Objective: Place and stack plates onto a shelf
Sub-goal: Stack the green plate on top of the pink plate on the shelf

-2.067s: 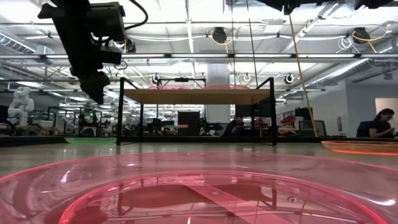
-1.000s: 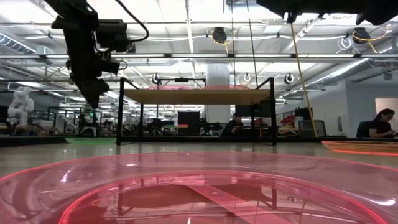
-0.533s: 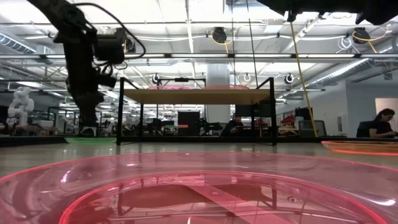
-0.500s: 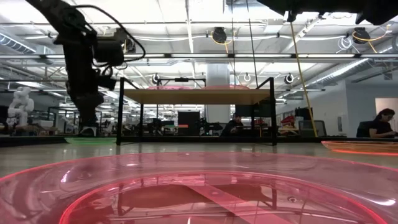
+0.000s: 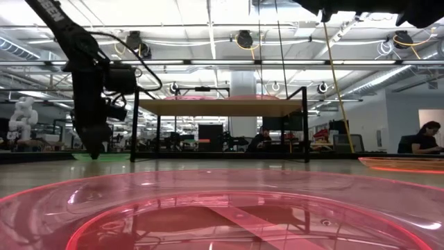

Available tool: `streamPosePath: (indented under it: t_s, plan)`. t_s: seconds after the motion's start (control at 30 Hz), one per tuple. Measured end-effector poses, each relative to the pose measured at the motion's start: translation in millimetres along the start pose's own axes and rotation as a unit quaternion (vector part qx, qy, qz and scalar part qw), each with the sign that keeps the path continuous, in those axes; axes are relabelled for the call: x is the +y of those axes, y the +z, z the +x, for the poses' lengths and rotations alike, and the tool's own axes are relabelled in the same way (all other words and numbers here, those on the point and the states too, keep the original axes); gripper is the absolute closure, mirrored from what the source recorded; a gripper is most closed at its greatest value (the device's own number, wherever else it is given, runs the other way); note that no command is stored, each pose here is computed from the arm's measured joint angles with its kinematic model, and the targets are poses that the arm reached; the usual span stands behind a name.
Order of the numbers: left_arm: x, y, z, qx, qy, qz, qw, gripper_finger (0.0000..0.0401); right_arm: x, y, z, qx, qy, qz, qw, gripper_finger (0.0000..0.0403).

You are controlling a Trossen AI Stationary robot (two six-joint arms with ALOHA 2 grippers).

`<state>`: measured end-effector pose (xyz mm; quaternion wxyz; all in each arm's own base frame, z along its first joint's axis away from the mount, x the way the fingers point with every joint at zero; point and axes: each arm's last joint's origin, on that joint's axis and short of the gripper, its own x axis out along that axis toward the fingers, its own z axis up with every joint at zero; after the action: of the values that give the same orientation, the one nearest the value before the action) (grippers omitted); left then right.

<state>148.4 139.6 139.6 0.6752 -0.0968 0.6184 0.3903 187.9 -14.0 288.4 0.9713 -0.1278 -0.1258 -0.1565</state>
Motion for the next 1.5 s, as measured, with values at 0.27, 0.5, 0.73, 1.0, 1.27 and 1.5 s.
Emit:
streamPosePath:
  t_s: [0.27, 0.5, 0.73, 1.0, 1.27, 1.5]
  plan:
    - [4, 8, 15, -0.004, 0.013, 0.001, 1.0, 0.0103, 0, 0, 0, 0.001, 0.0, 0.0, 1.0, 0.0279]
    - [12, 8, 18, -0.003, 0.008, -0.021, 1.0, 0.0168, 0, 0, 0, 0.001, 0.0, 0.0, 1.0, 0.0279]
    - [14, 8, 19, -0.007, 0.0, -0.017, 1.0, 0.027, 0, 0, 0, 0.001, 0.0, 0.0, 1.0, 0.0279]
    - [12, 8, 19, -0.008, -0.014, -0.016, 1.0, 0.0332, 0, 0, 0, 0.001, 0.0, 0.002, 1.0, 0.0279]
    - [9, 5, 15, -0.001, -0.013, -0.011, 1.0, 0.0394, 0, 0, 0, 0.001, 0.0, 0.002, 1.0, 0.0279]
    - [2, 4, 13, 0.007, -0.012, -0.012, 1.0, 0.0398, 0, 0, 0, 0.0, 0.0, 0.002, 1.0, 0.0279]
